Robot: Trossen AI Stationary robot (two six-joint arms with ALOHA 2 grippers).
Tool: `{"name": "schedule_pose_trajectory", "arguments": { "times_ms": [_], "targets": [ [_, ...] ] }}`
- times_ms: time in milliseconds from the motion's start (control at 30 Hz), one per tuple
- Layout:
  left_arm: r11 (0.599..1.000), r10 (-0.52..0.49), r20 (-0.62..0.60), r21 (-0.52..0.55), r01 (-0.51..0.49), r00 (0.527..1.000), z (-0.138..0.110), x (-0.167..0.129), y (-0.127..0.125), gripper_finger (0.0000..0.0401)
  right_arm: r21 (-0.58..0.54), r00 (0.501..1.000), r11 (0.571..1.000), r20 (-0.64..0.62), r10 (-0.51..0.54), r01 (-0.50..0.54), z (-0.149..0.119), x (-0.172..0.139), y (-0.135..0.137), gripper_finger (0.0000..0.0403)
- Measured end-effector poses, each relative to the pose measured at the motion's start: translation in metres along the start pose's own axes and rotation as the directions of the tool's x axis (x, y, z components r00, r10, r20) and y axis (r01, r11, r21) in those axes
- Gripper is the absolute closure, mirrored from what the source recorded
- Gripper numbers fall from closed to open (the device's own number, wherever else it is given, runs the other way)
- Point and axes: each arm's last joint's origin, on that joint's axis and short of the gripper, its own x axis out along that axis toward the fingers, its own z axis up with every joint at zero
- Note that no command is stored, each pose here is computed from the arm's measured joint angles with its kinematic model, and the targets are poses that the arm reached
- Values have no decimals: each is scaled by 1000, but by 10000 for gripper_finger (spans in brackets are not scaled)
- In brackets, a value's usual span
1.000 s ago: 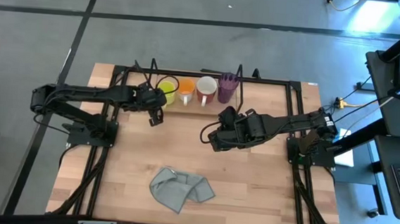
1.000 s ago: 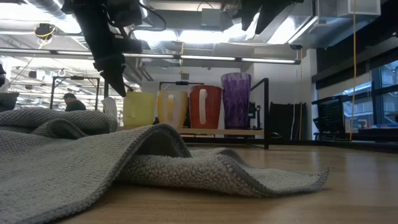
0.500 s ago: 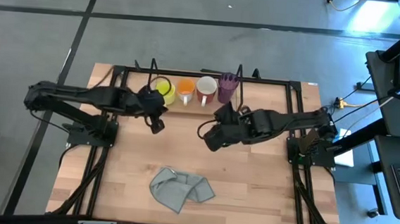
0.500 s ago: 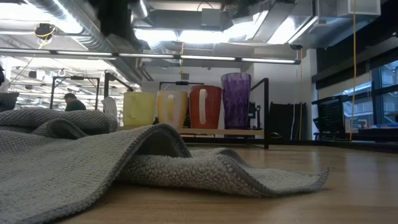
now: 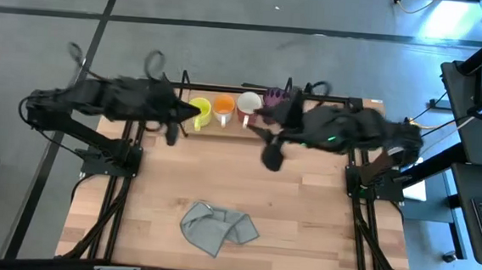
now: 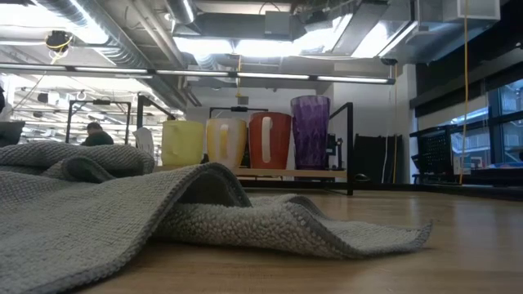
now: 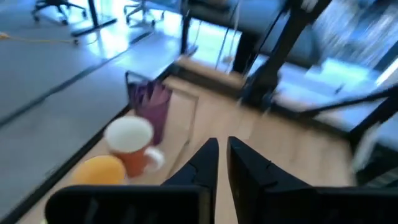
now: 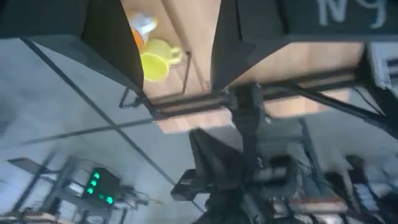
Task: Stack small to large cups/mugs on shelf
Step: Return to Home Position
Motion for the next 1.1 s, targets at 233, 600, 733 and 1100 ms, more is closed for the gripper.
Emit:
{"name": "schedule_pose_trajectory", "arguments": {
  "times_ms": [233, 600, 733, 1100],
  "targets": [
    [961, -277, 53, 37, 276, 959, 22, -46, -10, 385, 159, 987, 974, 37, 158, -162, 8, -53, -11, 215],
    [863, -502, 254, 85, 497, 827, -20, -36, -21, 390, 157, 922, 913, -24, 386, -377, -16, -63, 34, 215],
    [810, -568, 370, 96, 578, 735, -66, -16, -24, 380, 128, 907, 898, 60, 416, -420, -40, -45, 56, 215],
    [840, -534, 493, 213, 500, 687, -108, -29, 22, 366, 165, 748, 790, 479, 459, -590, -141, -89, -16, 215]
  ]
}}
